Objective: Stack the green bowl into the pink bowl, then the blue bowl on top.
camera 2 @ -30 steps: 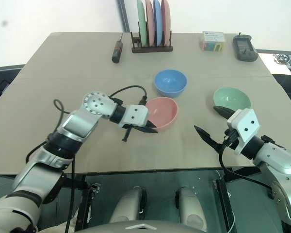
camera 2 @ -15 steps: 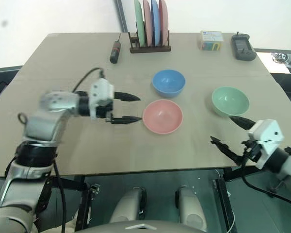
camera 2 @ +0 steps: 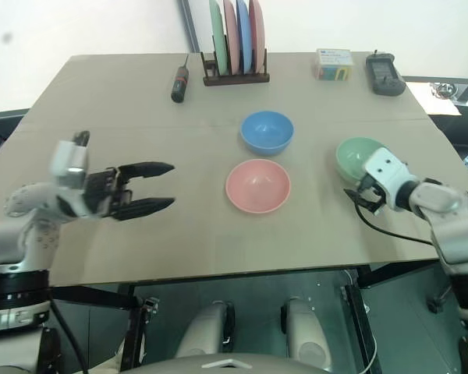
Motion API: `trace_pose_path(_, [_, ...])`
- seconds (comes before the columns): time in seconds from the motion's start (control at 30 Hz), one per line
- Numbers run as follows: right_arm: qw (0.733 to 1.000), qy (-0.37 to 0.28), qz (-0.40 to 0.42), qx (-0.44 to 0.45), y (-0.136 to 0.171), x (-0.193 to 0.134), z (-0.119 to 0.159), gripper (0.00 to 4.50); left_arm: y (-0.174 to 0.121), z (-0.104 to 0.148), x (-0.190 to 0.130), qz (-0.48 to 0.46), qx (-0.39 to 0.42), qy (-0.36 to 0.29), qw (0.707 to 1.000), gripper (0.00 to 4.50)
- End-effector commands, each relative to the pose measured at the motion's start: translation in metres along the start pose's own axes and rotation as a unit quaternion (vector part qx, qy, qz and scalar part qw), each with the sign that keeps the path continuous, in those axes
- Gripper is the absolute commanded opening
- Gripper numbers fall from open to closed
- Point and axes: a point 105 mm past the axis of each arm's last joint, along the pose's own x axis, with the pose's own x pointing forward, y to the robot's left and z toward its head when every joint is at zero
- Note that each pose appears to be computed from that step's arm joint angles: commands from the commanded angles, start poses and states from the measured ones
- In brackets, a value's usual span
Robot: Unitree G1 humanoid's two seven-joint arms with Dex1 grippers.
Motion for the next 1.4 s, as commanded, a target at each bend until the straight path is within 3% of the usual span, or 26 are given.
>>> trace_pose_path(0.03, [1.000,0.011,0.000,0.004,-0.009,0.007,0.001,4.50,-0.008,0.013,-0.014,-0.014,-0.006,-0.014,1.000,3.60])
trace_pose_path(0.07, [1.000,0.012,0.000,0.006,-0.010,0.008,0.001,4.50,-0.009,0.013,-0.015,-0.013,-0.008,-0.014,1.000,3.60])
trace_pose_path(0.17, [1.000,0.010,0.003,0.021,-0.014,0.010,0.004,3.76,-0.012,0.014,-0.020,-0.006,-0.012,-0.008,1.000,3.66])
trace_pose_path(0.3, [1.000,0.007,0.012,0.016,-0.011,0.010,0.009,2.25,-0.016,0.011,-0.021,0.002,-0.011,-0.004,1.000,3.66])
trace_pose_path(0.33, [1.000,0.006,0.012,0.015,-0.011,0.010,0.010,1.60,-0.017,0.010,-0.021,0.004,-0.012,-0.003,1.000,3.66])
trace_pose_path(0.5, [1.000,-0.003,0.008,-0.005,-0.013,0.006,0.022,0.07,-0.022,0.007,-0.021,0.016,-0.017,-0.008,1.000,3.66])
trace_pose_path(0.67, [0.998,-0.011,0.010,-0.054,-0.013,0.000,0.037,0.07,-0.023,-0.002,-0.026,0.042,-0.026,-0.009,0.999,3.66])
trace_pose_path(0.77, [0.995,-0.058,0.045,-0.065,0.001,-0.009,0.064,0.07,-0.023,-0.008,-0.032,0.061,-0.031,-0.005,0.998,3.66])
trace_pose_path(0.93, [0.962,-0.185,0.188,-0.074,0.074,-0.035,0.132,0.07,-0.023,-0.014,-0.038,0.089,-0.035,-0.003,0.995,3.66])
trace_pose_path(1.07, [0.949,-0.195,0.235,-0.075,0.118,-0.027,0.145,0.07,-0.027,-0.016,-0.038,0.100,-0.036,-0.002,0.994,3.66])
trace_pose_path(1.1, [0.946,-0.191,0.248,-0.078,0.126,-0.026,0.143,0.62,-0.028,-0.016,-0.038,0.102,-0.036,-0.002,0.994,3.66])
trace_pose_path(1.13, [0.944,-0.188,0.260,-0.080,0.132,-0.025,0.142,0.81,-0.029,-0.016,-0.038,0.104,-0.036,-0.002,0.994,3.66])
trace_pose_path(1.2, [0.940,-0.196,0.272,-0.069,0.139,-0.022,0.145,1.63,-0.031,-0.018,-0.039,0.107,-0.037,-0.001,0.994,3.66])
trace_pose_path(1.23, [0.939,-0.195,0.276,-0.069,0.143,-0.019,0.146,1.77,-0.032,-0.019,-0.039,0.108,-0.037,-0.001,0.993,3.66])
trace_pose_path(1.27, [0.938,-0.195,0.279,-0.072,0.145,-0.016,0.147,2.43,-0.032,-0.019,-0.039,0.109,-0.037,-0.001,0.993,3.66])
trace_pose_path(1.3, [0.938,-0.196,0.277,-0.073,0.145,-0.015,0.148,2.67,-0.033,-0.019,-0.038,0.110,-0.037,-0.003,0.993,3.66])
trace_pose_path(1.4, [0.935,-0.234,0.262,-0.058,0.133,-0.019,0.164,3.95,-0.036,-0.018,-0.037,0.115,-0.037,-0.005,0.993,3.66])
